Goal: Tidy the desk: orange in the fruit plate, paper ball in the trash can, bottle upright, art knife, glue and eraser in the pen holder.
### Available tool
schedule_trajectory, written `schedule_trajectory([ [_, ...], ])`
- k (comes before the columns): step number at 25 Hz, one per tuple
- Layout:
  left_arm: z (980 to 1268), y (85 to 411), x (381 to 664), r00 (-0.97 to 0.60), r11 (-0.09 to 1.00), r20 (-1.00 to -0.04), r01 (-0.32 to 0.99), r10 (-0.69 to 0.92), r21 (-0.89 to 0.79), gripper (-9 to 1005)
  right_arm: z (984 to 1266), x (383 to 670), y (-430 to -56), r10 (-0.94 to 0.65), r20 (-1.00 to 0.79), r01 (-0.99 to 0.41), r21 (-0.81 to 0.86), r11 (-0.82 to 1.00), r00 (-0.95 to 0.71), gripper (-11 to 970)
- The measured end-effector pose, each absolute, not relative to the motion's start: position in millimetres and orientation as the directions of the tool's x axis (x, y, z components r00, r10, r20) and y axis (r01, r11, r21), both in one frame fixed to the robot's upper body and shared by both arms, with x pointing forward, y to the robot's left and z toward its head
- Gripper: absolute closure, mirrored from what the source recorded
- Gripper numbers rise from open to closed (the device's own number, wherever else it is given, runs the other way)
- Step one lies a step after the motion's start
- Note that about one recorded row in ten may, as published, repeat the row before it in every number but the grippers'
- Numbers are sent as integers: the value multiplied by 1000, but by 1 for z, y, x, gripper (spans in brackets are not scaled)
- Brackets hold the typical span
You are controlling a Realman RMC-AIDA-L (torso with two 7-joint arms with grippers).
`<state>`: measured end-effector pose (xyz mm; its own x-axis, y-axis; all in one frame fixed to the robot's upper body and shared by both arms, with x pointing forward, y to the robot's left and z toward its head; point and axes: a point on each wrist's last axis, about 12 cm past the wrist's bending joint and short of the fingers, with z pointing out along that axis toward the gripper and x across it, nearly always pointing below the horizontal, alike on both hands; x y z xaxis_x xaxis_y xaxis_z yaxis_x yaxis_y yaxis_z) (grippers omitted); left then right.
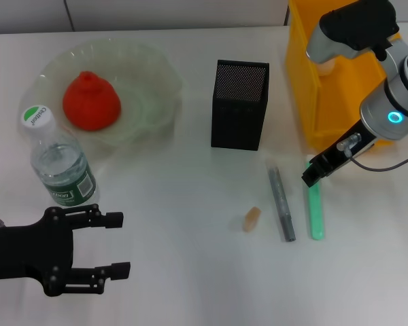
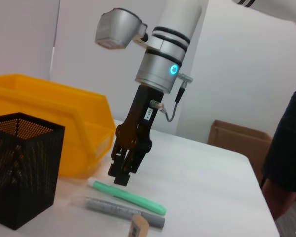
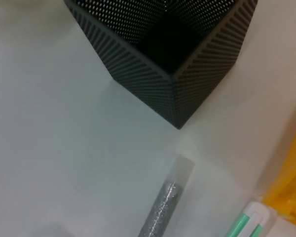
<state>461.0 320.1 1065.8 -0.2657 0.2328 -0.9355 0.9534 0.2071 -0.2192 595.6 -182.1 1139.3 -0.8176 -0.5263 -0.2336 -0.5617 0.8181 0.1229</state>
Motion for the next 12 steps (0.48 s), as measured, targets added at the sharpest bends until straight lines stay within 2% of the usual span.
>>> schedule_trajectory([
  [3,1064,319,461,-271,207,-931,953,245,-223,199,1139,595,-181,-534,-231,-568,117,815,-813,578],
  [12,1062,317,463,-274,214,-927,951,255,-222,199,1135,597,-178,-536,-242,-571,100,815,-809,501],
])
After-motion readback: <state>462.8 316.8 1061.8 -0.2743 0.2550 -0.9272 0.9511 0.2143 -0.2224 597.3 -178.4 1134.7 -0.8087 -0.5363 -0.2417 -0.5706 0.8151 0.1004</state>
